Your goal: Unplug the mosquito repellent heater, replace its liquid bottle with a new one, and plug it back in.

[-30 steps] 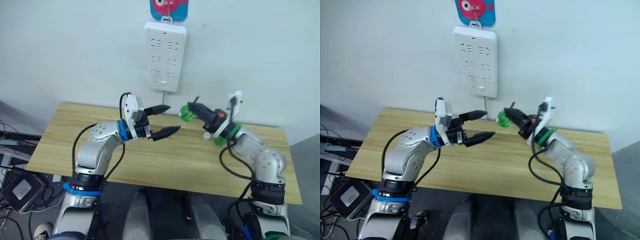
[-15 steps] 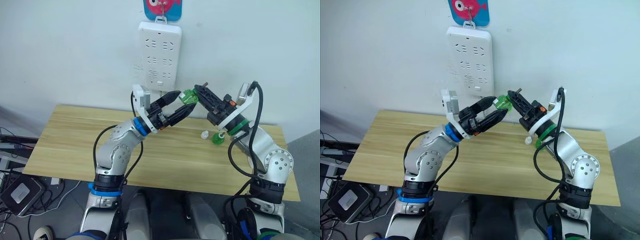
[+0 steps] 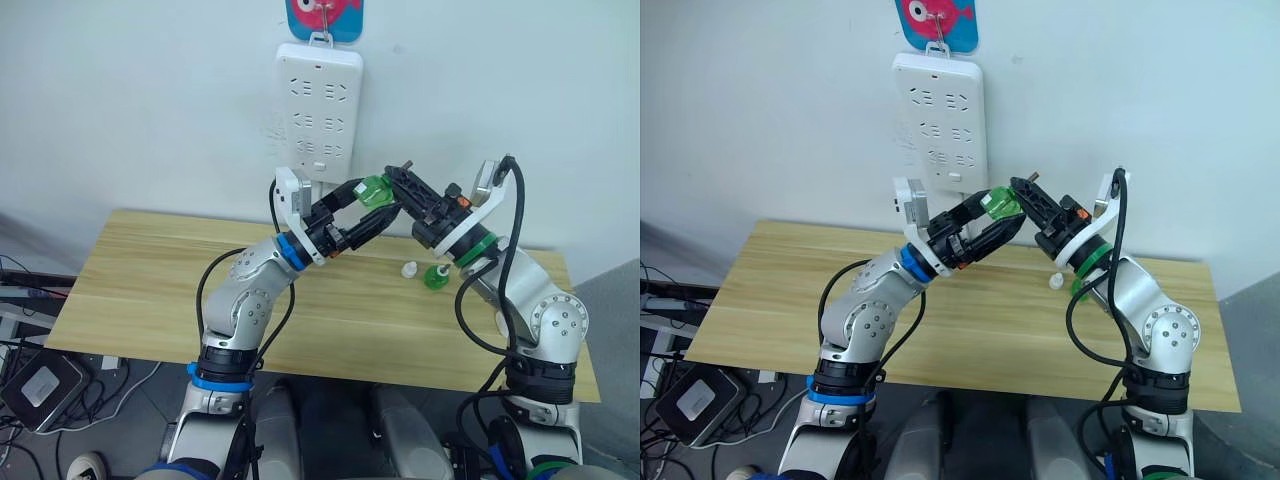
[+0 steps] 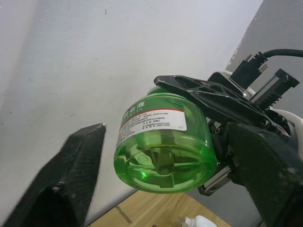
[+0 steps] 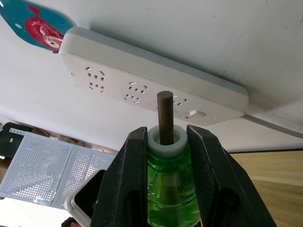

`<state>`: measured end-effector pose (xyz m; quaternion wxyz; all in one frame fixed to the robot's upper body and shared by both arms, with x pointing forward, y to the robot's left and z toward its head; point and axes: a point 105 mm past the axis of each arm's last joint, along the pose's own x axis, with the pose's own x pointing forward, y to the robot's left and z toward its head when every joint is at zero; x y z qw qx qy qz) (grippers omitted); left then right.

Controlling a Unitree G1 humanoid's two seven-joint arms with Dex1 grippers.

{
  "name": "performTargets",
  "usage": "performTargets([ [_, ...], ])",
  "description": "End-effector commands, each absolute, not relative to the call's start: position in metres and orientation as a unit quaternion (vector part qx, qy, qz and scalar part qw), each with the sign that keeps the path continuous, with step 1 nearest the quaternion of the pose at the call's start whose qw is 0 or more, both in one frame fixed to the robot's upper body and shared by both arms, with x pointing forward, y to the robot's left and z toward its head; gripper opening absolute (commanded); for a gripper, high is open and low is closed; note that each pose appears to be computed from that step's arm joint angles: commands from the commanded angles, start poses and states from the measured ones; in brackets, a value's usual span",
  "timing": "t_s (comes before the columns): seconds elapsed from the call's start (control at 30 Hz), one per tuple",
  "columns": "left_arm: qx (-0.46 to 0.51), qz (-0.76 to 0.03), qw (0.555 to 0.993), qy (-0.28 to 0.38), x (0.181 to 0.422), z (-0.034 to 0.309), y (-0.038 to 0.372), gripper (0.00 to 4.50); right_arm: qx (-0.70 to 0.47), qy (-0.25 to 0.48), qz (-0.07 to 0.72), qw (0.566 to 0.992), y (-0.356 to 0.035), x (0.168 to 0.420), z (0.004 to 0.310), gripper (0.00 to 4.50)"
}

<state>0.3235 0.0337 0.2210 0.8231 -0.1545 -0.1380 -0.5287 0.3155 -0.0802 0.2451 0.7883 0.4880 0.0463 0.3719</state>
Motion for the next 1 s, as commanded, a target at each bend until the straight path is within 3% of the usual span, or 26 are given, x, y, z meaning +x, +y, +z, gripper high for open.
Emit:
performTargets([
  [0.03, -0.151, -0.533, 0.817, -0.159, 0.320, 0.230, 0.031, 2.90, 0.488, 0.024, 0.394, 0.778, -0.079, 0.306, 0.259, 0.85],
  [0.1, -0.155, -0.533, 0.816, -0.161, 0.319, 0.232, 0.030, 2.30, 0.489, 0.024, 0.394, 0.778, -0.079, 0.306, 0.259, 0.85],
  [0.13, -0.154, -0.534, 0.816, -0.161, 0.319, 0.232, 0.030, 2.23, 0.488, 0.025, 0.394, 0.778, -0.079, 0.306, 0.258, 0.85],
  [0.33, -0.154, -0.532, 0.817, -0.161, 0.319, 0.231, 0.029, 2.23, 0.479, 0.030, 0.392, 0.785, -0.077, 0.304, 0.254, 0.85],
  [0.47, -0.156, -0.529, 0.820, -0.155, 0.322, 0.231, 0.031, 2.23, 0.458, 0.042, 0.397, 0.794, -0.078, 0.300, 0.248, 2.26],
  [0.57, -0.156, -0.531, 0.820, -0.147, 0.323, 0.229, 0.034, 2.23, 0.371, 0.091, 0.412, 0.827, -0.088, 0.285, 0.225, 3.33],
  [0.67, -0.157, -0.541, 0.817, -0.126, 0.320, 0.224, 0.039, 2.23, 0.264, 0.147, 0.427, 0.852, -0.120, 0.268, 0.206, 4.39],
  [0.73, -0.149, -0.545, 0.817, -0.111, 0.318, 0.218, 0.044, 2.23, 0.172, 0.182, 0.412, 0.876, -0.151, 0.267, 0.196, 4.45],
  [0.83, -0.146, -0.548, 0.818, -0.098, 0.317, 0.213, 0.052, 2.23, 0.005, 0.235, 0.333, 0.913, -0.211, 0.285, 0.173, 4.45],
  [1.0, -0.135, -0.539, 0.826, -0.094, 0.319, 0.211, 0.054, 2.23, -0.153, 0.292, 0.221, 0.918, -0.295, 0.312, 0.147, 4.45],
])
